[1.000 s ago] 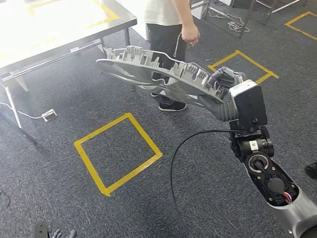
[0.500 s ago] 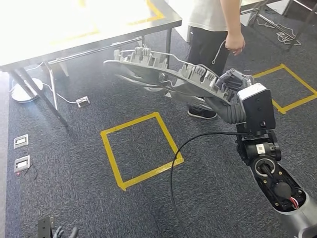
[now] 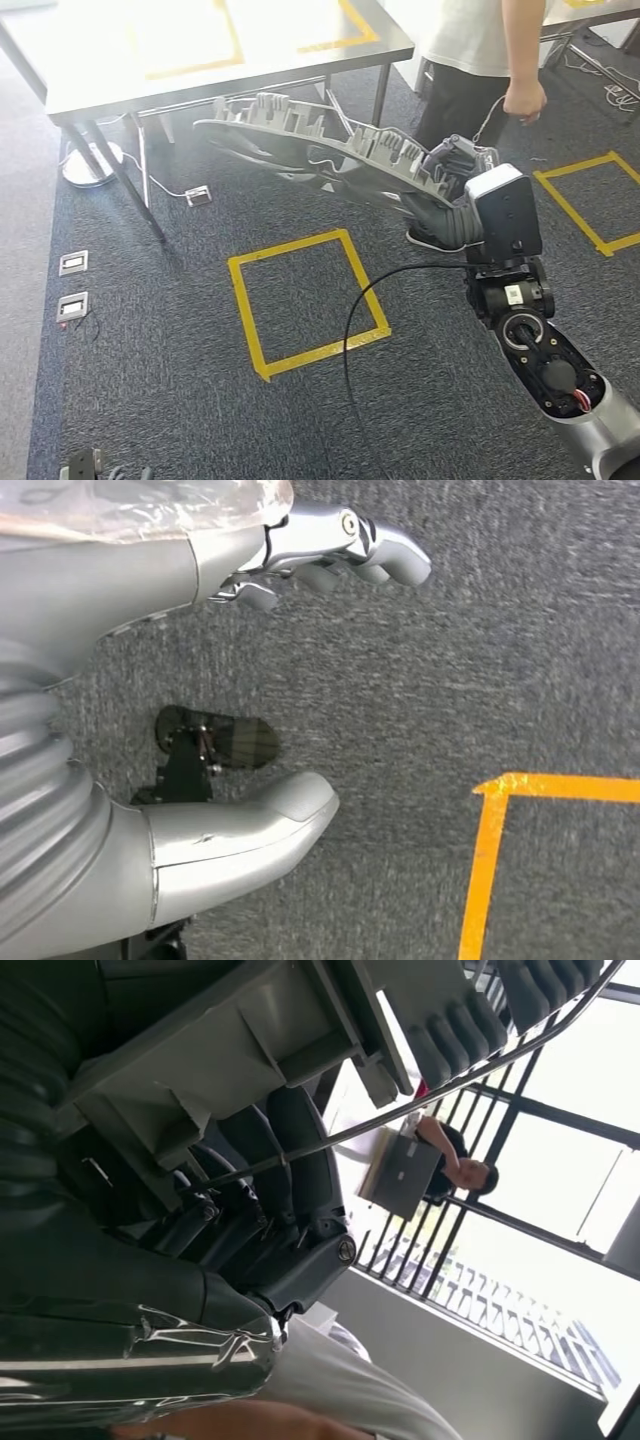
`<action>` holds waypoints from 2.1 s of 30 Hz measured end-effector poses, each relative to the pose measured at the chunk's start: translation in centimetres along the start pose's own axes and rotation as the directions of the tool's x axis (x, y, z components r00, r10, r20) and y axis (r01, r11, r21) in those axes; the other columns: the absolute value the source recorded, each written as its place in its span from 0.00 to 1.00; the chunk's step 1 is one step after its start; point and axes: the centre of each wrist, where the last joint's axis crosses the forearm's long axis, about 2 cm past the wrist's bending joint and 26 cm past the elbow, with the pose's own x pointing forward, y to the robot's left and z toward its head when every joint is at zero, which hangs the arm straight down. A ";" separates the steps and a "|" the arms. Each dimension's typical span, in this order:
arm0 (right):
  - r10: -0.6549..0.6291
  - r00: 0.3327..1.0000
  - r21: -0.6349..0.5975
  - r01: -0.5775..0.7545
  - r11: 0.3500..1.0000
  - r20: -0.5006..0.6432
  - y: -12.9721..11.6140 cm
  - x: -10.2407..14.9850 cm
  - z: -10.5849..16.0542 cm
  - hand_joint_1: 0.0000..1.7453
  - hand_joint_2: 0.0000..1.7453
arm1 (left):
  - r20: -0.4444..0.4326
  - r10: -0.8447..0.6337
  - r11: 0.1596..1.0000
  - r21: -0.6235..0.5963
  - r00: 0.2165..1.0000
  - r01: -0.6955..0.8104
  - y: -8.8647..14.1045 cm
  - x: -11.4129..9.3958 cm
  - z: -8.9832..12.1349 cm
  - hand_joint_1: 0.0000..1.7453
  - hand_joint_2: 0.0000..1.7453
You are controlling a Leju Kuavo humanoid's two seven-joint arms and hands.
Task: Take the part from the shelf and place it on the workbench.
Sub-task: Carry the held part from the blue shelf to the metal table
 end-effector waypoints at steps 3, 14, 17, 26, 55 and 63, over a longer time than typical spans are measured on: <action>0.002 1.000 -0.006 -0.002 1.000 0.006 -0.1 0.0 0.0 1.00 1.00 | 0.007 0.001 1.000 -0.001 1.000 -0.001 0.0 0.1 -0.1 0.00 1.00; 0.003 1.000 -0.008 -0.003 1.000 0.009 -0.1 0.1 0.3 1.00 1.00 | 0.008 0.003 1.000 -0.007 1.000 -0.003 -0.3 0.3 -0.2 0.00 1.00; 0.004 1.000 -0.010 -0.004 1.000 0.012 -0.1 0.2 0.3 1.00 1.00 | 0.007 0.001 1.000 -0.005 1.000 -0.001 -0.1 0.3 -0.2 0.00 1.00; -0.001 1.000 -0.031 0.001 1.000 0.008 -0.2 0.1 0.7 1.00 1.00 | 0.009 -0.005 1.000 -0.011 1.000 0.005 0.0 0.4 -0.2 0.00 1.00; -0.007 1.000 -0.076 0.008 0.997 0.014 -1.3 1.0 1.2 1.00 1.00 | 0.017 -0.009 1.000 -0.024 1.000 0.009 -0.4 0.7 -0.4 0.00 1.00; -0.008 1.000 -0.079 0.009 0.997 0.021 -1.4 1.1 0.9 1.00 1.00 | 0.022 -0.010 1.000 -0.022 1.000 0.011 -0.2 0.9 -0.5 0.00 1.00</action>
